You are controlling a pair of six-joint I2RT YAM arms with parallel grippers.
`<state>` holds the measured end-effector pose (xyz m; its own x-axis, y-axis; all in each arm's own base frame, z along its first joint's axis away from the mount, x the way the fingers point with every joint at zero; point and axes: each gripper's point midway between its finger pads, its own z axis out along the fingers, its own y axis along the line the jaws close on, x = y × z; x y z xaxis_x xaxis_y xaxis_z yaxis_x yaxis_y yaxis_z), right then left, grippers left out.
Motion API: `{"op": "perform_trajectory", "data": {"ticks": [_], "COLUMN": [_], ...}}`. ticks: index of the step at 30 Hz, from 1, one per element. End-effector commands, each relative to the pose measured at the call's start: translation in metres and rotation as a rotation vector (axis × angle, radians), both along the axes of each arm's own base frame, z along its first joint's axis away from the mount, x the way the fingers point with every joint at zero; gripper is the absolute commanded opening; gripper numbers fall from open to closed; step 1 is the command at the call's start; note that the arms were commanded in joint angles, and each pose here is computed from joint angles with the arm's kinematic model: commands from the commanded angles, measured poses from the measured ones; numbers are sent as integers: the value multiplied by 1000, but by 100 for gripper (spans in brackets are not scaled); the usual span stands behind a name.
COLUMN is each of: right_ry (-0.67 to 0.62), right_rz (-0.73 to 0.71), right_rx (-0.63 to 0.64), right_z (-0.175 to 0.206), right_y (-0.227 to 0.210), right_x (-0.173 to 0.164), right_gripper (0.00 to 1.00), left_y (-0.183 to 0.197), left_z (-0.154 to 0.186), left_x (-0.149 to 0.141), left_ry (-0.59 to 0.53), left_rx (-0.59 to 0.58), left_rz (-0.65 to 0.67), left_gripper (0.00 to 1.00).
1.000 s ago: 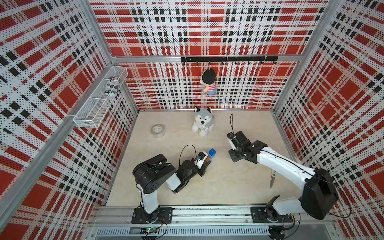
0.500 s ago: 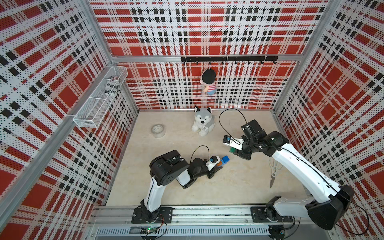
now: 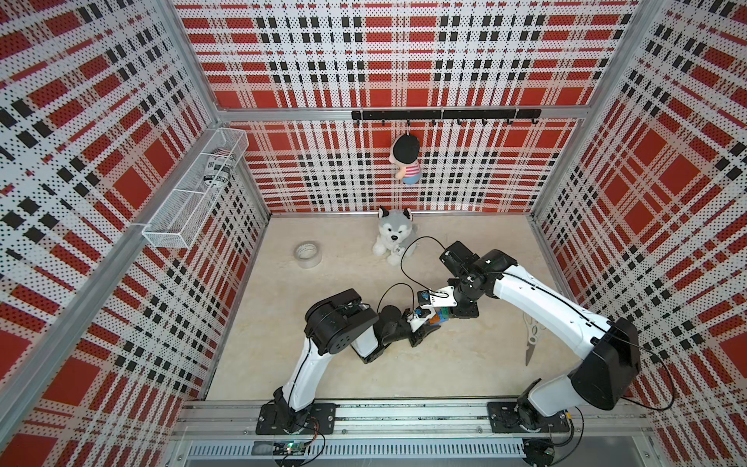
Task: Assemble the letter p with lego
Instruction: Assemble the lego brick with the lego brick.
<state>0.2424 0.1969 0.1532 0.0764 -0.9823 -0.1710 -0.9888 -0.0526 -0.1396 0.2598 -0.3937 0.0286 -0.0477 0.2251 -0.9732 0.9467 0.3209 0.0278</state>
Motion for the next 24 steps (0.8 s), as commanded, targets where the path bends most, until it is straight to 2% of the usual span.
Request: {"op": "perform_trajectory", "data": {"ticks": [1, 13, 24], "right_ry": [-13, 4, 21], "right_rz": [43, 105, 144], "right_rx": [1, 14, 32], "right_z": [-7, -32, -40], "right_y": [7, 22, 29], "right_x": [6, 15, 11], "right_gripper": [7, 6, 6], "left_y": [9, 10, 10], "left_z": [-46, -55, -65], "left_x": [-13, -11, -10], "left_ry": [84, 103, 122], "left_rx": [106, 118, 148], "left_rz": [-18, -9, -9], "left_gripper": [0, 0, 0]}}
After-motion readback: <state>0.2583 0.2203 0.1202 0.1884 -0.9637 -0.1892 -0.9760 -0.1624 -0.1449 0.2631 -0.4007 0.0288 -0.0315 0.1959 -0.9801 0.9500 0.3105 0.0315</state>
